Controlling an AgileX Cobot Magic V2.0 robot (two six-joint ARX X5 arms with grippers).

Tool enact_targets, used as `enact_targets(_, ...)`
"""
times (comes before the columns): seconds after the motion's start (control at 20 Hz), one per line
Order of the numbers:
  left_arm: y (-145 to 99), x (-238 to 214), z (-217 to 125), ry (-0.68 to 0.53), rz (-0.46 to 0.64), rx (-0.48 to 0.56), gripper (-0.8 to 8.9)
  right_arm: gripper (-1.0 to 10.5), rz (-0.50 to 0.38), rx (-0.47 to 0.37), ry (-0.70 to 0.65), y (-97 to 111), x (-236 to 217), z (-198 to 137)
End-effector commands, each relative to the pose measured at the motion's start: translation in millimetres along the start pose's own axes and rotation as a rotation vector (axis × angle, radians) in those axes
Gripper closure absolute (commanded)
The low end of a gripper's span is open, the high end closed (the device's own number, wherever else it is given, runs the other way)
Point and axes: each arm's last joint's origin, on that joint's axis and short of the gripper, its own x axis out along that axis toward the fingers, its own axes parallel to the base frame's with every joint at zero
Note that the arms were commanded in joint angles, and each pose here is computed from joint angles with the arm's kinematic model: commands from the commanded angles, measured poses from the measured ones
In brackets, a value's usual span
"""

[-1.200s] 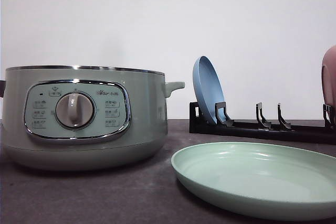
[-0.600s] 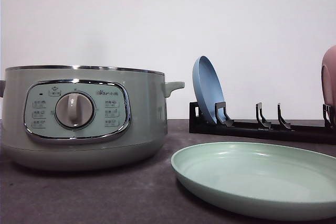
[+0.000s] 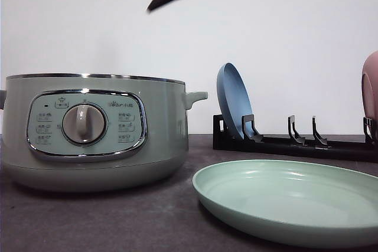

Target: The right arm pick the green plate and place it on desk, then the left arm uncap open the steamer lid, the right arm pick the potato and place it on the plate, then the right arm cap close the steamer lid

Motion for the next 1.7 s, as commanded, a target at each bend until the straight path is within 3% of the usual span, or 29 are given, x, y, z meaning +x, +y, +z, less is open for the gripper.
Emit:
enact_targets(0.05,1.6,-14.5,-0.9,-0.022,0.003,-0.005,8.05,5.6,-0.044,0.013,0.028,0.2,33.4,6.8)
enact_targets(0.4,1.6,-14.5,-0.9,-0.022,0.003,-0.006,8.05,4.9,-0.191,0.067,0.12,-13.7,108.9,-0.7)
enact_targets(0.65,1.6,-14.5,-0.9,-0.022,0.002,-0.006,8.05,4.6,-0.24,0.096,0.165,-20.7,135.1,-10.1)
enact_targets(1.4,0.3,-14.5,-0.9,-0.022,-0.019,-0.003,8.05,4.6,-0.283,0.094,0.269,-30.0,173.4,-29.9)
enact_targets(1.7,0.3,-14.5,-0.8,-0.023,-0.02,-0.003,8.05,8.1,-0.275,0.072,0.261,-29.2,172.7,-28.5)
